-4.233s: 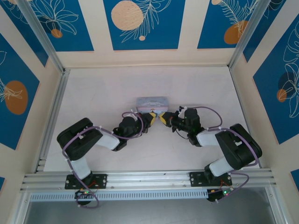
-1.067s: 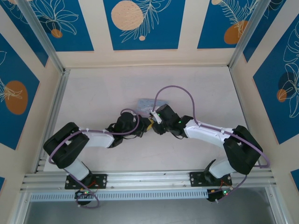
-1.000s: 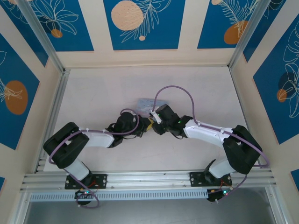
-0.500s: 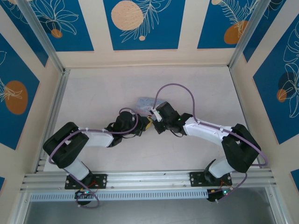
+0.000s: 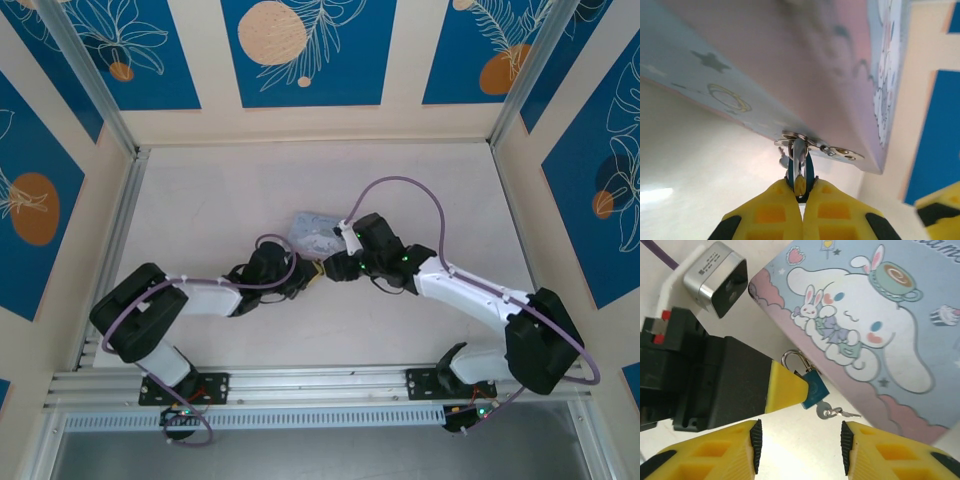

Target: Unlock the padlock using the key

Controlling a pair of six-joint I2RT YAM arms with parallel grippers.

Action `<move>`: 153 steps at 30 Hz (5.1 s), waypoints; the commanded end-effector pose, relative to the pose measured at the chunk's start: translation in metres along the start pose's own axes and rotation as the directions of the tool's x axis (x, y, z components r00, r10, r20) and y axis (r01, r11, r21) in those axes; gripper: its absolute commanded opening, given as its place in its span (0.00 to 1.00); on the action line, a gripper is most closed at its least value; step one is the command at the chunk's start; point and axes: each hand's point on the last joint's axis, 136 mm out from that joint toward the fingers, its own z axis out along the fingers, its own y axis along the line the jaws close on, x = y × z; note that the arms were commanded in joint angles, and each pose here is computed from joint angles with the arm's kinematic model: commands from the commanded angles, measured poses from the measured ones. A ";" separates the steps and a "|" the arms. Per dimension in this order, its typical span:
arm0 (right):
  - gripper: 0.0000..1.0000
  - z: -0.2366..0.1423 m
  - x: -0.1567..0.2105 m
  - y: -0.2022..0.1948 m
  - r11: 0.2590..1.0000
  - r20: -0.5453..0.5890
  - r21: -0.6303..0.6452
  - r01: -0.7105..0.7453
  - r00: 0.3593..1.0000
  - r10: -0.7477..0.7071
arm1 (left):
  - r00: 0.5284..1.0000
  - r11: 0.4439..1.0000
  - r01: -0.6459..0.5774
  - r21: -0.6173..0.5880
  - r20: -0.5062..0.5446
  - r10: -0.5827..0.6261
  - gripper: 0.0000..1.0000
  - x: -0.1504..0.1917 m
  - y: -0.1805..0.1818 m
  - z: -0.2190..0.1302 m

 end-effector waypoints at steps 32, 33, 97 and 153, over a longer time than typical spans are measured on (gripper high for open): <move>0.49 0.050 -0.017 -0.038 0.892 -0.018 -0.067 -0.448 0.894 0.448 | 0.917 0.912 -0.379 -0.158 0.072 0.393 0.86 -0.025 -0.024 -0.081; 0.49 0.048 -0.018 -0.039 0.893 -0.019 -0.071 -0.445 0.895 0.445 | 0.915 0.911 -0.381 -0.161 0.073 0.396 0.86 -0.027 -0.025 -0.081; 0.00 0.094 0.035 -0.021 0.845 -0.037 0.099 -0.525 0.847 0.531 | 0.898 0.795 -0.377 -0.475 0.023 0.439 0.95 -0.139 0.028 -0.074; 0.24 0.118 0.034 -0.034 0.750 0.089 -0.086 -0.656 0.745 0.661 | 0.897 0.771 -0.401 -0.495 -0.042 0.440 0.97 -0.113 0.049 -0.048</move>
